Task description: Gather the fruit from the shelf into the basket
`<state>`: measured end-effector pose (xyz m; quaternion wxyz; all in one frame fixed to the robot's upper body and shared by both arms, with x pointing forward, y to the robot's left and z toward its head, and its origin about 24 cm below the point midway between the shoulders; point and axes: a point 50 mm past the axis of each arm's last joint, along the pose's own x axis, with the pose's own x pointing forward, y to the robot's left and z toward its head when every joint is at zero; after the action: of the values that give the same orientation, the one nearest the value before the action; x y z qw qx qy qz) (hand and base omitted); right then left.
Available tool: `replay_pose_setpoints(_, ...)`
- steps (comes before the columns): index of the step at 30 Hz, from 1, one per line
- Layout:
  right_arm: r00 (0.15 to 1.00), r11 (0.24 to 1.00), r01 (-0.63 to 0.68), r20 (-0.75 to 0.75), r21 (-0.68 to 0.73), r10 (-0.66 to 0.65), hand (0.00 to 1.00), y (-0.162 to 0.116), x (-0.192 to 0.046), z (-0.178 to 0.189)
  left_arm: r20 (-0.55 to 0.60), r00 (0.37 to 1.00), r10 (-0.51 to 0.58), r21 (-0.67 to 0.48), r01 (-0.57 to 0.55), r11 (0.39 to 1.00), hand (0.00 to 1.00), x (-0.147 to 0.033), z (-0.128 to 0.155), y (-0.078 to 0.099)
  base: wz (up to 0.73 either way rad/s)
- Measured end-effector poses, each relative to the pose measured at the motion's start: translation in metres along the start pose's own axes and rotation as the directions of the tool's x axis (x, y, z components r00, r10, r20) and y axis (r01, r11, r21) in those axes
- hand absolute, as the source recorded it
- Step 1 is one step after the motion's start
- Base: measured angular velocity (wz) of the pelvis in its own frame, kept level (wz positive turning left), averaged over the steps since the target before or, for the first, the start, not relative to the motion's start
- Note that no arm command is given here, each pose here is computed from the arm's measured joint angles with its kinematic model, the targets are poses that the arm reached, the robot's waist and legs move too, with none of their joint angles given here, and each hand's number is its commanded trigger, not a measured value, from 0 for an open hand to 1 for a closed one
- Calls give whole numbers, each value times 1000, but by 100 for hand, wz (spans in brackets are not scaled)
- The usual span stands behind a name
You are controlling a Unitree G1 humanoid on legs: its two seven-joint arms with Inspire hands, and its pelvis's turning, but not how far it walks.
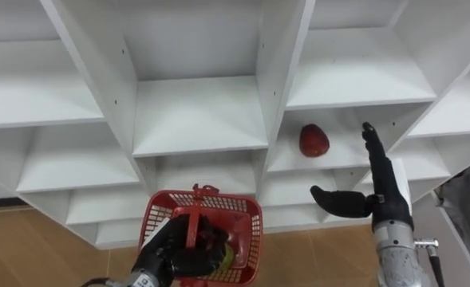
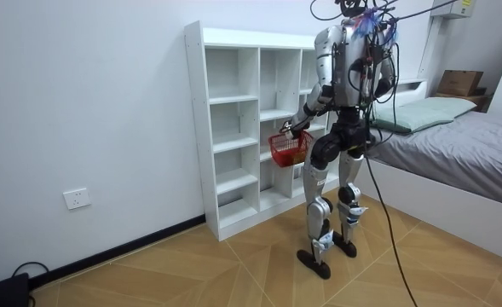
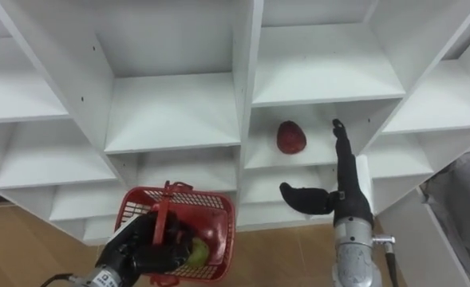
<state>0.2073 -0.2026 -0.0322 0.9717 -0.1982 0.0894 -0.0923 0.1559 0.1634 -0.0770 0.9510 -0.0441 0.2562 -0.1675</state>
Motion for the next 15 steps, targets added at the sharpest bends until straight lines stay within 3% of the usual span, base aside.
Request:
replay_pose_setpoints(9, 992, 992, 122, 14, -5, -122, 0, -14, 30, 9, 7, 1000, -3, 7, 3, 1000, 100, -1, 3, 5, 7)
replay_pose_setpoints(15, 983, 983, 182, 5, -7, -182, 0, -22, 33, 7, 6, 1000, -4, 18, 4, 1000, 100, -1, 4, 8, 13)
